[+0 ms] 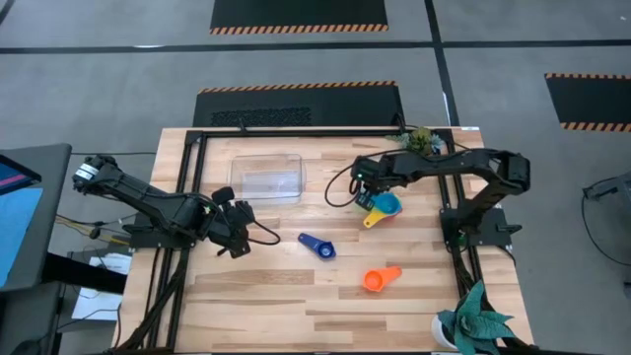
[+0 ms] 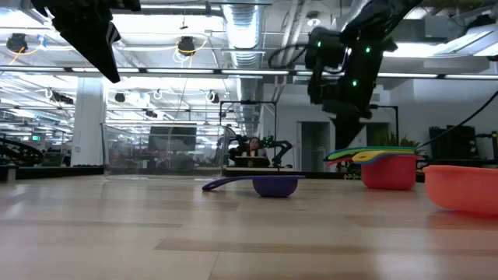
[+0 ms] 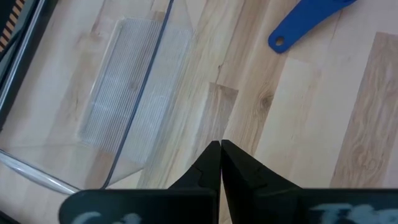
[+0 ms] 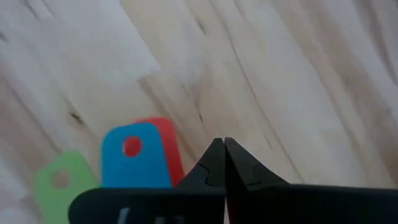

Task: Nest measuring cups in basket
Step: Adjust the stacked measuring cups on the table

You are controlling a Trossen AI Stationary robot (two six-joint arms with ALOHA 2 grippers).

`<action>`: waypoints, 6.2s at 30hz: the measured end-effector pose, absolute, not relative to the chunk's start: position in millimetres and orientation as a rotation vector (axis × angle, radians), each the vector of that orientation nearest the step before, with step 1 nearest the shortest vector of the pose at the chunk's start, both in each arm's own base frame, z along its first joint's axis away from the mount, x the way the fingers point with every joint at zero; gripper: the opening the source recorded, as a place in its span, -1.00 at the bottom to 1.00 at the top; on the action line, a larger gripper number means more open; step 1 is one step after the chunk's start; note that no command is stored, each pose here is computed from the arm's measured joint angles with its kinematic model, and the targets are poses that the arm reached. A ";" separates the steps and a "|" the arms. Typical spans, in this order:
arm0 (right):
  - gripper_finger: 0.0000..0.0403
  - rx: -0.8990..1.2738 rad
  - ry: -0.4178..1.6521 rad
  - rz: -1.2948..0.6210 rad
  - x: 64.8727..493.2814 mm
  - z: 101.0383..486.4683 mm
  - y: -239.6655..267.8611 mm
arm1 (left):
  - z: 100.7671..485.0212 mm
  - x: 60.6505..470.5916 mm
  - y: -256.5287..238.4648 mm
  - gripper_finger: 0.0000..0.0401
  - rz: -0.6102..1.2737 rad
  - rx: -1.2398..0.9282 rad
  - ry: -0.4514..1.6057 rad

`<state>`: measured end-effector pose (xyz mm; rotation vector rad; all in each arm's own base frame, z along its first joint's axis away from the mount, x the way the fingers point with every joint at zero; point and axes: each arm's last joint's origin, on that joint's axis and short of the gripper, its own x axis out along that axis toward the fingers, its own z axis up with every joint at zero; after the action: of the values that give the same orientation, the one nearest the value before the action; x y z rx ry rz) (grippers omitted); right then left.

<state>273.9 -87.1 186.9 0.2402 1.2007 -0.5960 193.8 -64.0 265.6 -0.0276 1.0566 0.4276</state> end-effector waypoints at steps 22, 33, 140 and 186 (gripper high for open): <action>-0.98 0.408 1.217 -0.385 219.9 251.1 -3.4 | 263.2 204.2 -66.2 -1.00 0.404 -0.079 1.026; -0.98 0.447 1.223 -0.575 173.5 265.8 49.2 | 219.7 332.9 -8.3 -1.00 0.153 0.002 0.963; -0.98 0.280 1.001 -0.505 247.5 174.9 25.9 | 166.3 419.6 -22.1 -1.00 0.073 0.212 1.039; -0.99 0.414 0.948 -0.500 247.2 165.1 24.4 | 178.0 409.4 -22.2 -1.00 0.140 0.251 1.147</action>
<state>247.2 24.4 165.1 0.4140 0.9484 -0.5001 409.4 -22.2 178.0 0.2513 1.1474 0.1398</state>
